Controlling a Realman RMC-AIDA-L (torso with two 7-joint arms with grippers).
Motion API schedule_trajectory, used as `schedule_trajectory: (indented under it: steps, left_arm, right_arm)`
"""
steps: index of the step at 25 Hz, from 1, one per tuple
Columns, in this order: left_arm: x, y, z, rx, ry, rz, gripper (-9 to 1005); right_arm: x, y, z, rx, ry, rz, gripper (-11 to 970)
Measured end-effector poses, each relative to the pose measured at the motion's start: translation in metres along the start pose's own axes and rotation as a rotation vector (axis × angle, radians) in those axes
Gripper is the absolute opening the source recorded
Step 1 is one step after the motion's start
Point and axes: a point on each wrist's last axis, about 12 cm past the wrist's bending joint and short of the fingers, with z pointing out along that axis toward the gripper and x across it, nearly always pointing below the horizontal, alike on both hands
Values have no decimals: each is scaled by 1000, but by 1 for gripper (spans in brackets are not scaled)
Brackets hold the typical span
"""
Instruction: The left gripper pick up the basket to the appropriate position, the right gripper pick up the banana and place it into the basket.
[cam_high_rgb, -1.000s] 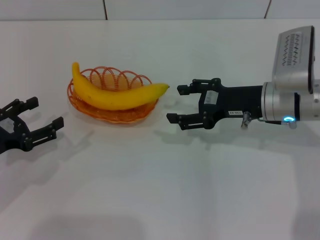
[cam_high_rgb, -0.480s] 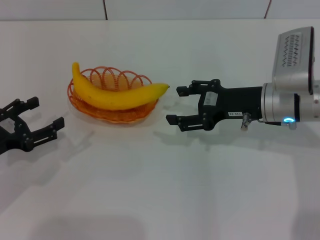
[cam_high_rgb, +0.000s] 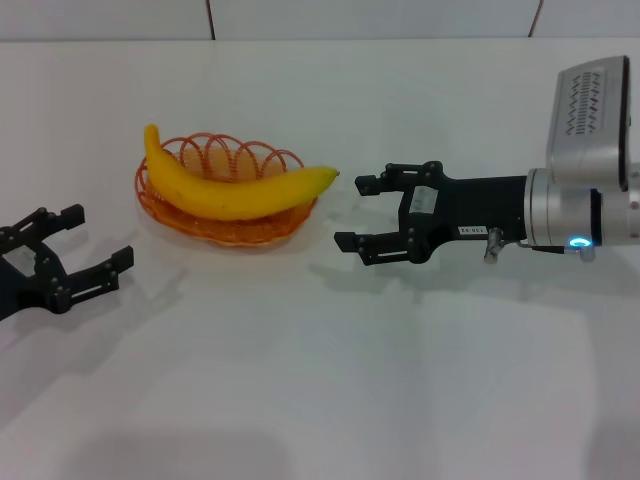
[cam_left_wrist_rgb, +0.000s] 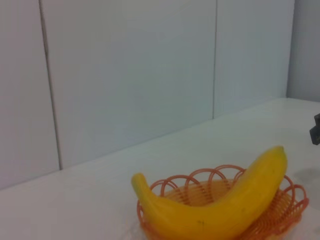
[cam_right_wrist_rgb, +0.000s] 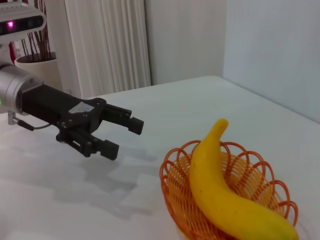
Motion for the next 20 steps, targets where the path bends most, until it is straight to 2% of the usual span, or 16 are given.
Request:
schedule_trajectory:
  steps: [20]
  left_arm:
    - [-2, 1, 1, -6, -12, -2, 896]
  right_arm:
    - [-3, 3, 1, -34, -16, -8, 815]
